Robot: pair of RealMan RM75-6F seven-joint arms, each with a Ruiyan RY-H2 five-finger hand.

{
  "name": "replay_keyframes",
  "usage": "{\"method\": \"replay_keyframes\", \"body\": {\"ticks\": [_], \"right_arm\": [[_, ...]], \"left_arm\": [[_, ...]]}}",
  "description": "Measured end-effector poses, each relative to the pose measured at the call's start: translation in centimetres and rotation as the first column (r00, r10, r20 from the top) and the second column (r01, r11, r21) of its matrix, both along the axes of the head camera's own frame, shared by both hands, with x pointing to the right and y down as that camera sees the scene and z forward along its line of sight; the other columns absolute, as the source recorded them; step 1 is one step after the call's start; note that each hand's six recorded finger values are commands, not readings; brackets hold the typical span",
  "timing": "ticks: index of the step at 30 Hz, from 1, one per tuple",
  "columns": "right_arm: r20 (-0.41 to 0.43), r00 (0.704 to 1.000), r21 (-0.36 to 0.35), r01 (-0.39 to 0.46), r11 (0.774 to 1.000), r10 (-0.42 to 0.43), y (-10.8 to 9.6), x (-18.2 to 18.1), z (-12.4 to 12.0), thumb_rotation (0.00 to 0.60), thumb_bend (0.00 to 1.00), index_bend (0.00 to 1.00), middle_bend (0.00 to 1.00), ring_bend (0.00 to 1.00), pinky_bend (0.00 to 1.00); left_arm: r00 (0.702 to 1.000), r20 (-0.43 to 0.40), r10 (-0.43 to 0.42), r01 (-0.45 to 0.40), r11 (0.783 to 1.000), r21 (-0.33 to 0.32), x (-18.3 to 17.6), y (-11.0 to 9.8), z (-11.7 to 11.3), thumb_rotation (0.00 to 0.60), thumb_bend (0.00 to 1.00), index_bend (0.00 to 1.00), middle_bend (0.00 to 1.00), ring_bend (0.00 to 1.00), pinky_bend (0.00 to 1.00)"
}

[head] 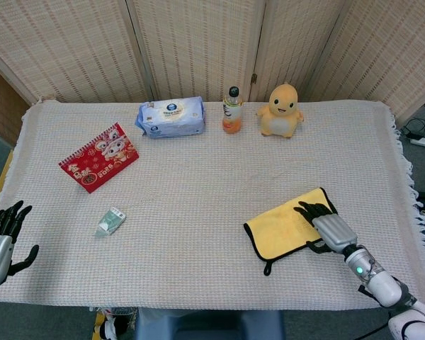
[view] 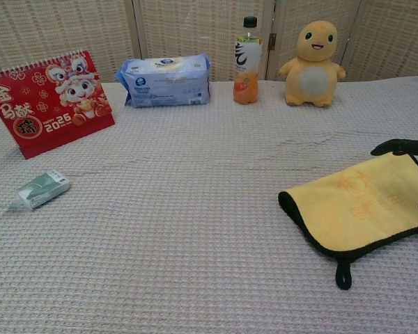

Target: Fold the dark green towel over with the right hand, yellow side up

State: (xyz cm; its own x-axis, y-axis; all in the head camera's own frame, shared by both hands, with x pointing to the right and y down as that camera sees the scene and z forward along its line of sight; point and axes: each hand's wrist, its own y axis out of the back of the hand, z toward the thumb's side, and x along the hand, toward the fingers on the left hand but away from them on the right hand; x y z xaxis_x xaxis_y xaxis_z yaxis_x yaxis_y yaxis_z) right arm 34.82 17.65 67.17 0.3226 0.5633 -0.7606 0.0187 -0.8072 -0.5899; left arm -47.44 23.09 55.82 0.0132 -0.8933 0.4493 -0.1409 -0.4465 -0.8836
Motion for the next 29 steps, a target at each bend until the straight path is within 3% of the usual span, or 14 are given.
{"method": "replay_keyframes", "body": {"ticks": [6, 10, 12, 16, 20, 23, 29], "right_arm": [[0.003, 0.998, 0.042, -0.056, 0.998, 0.056, -0.2, 1.5, -0.5, 0.600, 0.45, 0.13, 0.01, 0.01, 0.00], [0.022, 0.994, 0.096, -0.107, 0.990, 0.106, -0.2, 2.4, -1.0, 0.600, 0.45, 0.12, 0.01, 0.01, 0.00], [0.041, 0.991, 0.139, -0.134, 0.981, 0.129, 0.0, 2.8, -1.7, 0.600, 0.45, 0.06, 0.00, 0.00, 0.00], [0.043, 0.989, 0.258, -0.150, 0.954, 0.144, 0.7, 3.9, -3.9, 0.600, 0.45, 0.00, 0.00, 0.00, 0.00], [-0.030, 0.988, 0.409, -0.124, 0.904, 0.150, 2.2, 5.0, -7.0, 0.600, 0.45, 0.00, 0.00, 0.00, 0.00], [-0.093, 0.983, 0.477, -0.097, 0.873, 0.160, 3.7, 5.4, -9.3, 0.600, 0.45, 0.00, 0.00, 0.00, 0.00], [-0.099, 0.978, 0.488, -0.111, 0.866, 0.181, 4.9, 5.5, -11.1, 0.600, 0.45, 0.00, 0.00, 0.00, 0.00]], "left_arm": [[1.000, 0.003, -0.002, 0.002, 1.000, -0.001, 0.0, 0.0, 0.0, 0.600, 0.46, 0.00, 0.00, 0.00, 0.00], [1.000, 0.006, 0.002, -0.002, 1.000, -0.006, 0.0, 0.0, 0.1, 0.600, 0.46, 0.00, 0.00, 0.00, 0.00], [1.000, 0.004, 0.006, -0.006, 1.000, -0.006, 0.1, 0.1, 0.1, 0.600, 0.46, 0.00, 0.00, 0.00, 0.00], [1.000, 0.003, 0.019, -0.019, 1.000, -0.007, 0.4, 0.2, 0.2, 0.600, 0.46, 0.00, 0.00, 0.00, 0.00], [0.999, 0.007, 0.041, -0.041, 0.999, -0.025, 0.9, 0.5, 0.7, 0.600, 0.46, 0.00, 0.00, 0.00, 0.00], [0.998, 0.005, 0.065, -0.065, 0.997, -0.039, 1.5, 0.8, 1.1, 0.600, 0.46, 0.00, 0.00, 0.00, 0.00], [0.995, -0.004, 0.103, -0.103, 0.993, -0.056, 2.7, 1.4, 1.5, 0.600, 0.46, 0.00, 0.00, 0.00, 0.00]]}}
